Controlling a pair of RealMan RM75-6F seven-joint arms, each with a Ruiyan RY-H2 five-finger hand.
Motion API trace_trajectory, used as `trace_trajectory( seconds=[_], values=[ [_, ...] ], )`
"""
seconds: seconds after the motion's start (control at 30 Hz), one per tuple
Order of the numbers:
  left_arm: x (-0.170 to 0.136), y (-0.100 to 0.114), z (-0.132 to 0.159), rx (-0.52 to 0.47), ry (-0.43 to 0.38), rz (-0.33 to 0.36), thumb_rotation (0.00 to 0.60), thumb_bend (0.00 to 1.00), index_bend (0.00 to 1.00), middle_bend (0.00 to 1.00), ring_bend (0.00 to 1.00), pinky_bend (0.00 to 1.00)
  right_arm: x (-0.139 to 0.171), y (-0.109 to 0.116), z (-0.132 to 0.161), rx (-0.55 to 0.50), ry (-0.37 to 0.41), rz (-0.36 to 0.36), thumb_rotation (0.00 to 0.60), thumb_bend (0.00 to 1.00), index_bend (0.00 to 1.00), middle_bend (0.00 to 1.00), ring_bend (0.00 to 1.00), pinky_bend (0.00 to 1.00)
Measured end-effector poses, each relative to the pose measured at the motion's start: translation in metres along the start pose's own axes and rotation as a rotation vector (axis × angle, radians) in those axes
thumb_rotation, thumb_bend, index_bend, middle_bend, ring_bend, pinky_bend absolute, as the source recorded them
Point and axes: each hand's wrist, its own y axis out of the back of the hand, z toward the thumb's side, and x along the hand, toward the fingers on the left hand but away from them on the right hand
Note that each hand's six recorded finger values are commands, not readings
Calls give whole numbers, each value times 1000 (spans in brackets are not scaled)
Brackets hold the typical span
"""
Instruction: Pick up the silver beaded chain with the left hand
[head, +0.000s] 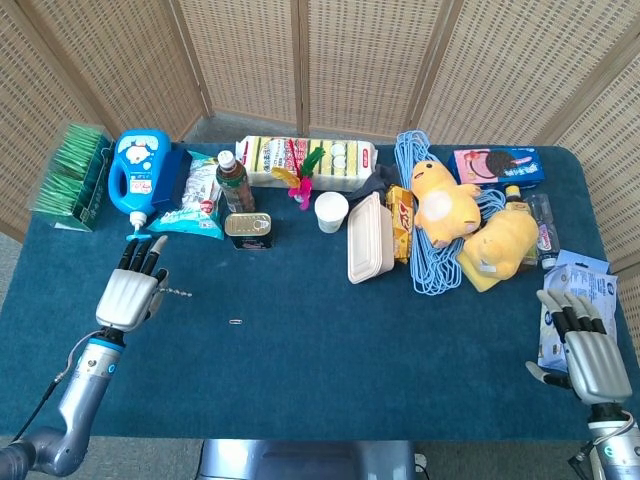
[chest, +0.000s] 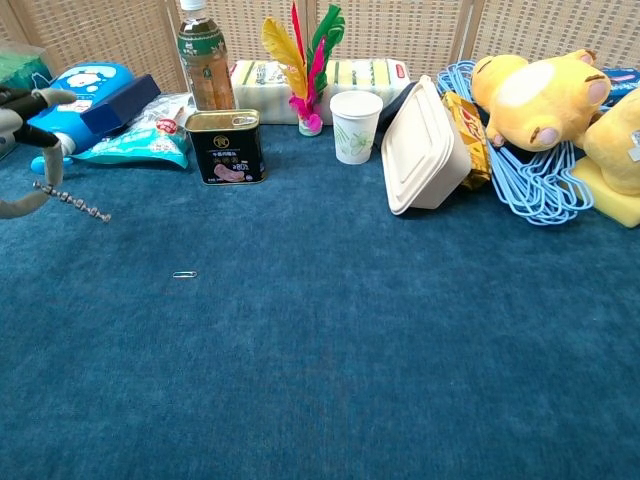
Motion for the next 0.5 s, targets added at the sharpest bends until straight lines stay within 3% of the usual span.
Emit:
trace_trajectory(
  seconds=[0.3, 0.5],
  values=[
    [-10, 31, 18, 42, -58, 31, 600, 707, 524, 0, 0, 0, 1, 2, 0, -5, 3, -4, 600, 0, 0, 0, 0, 0],
    [-12, 41, 35, 147, -120, 40, 600, 707, 524, 0, 0, 0, 1, 3, 1, -8, 6, -6, 600, 0, 0, 0, 0, 0]
  ],
)
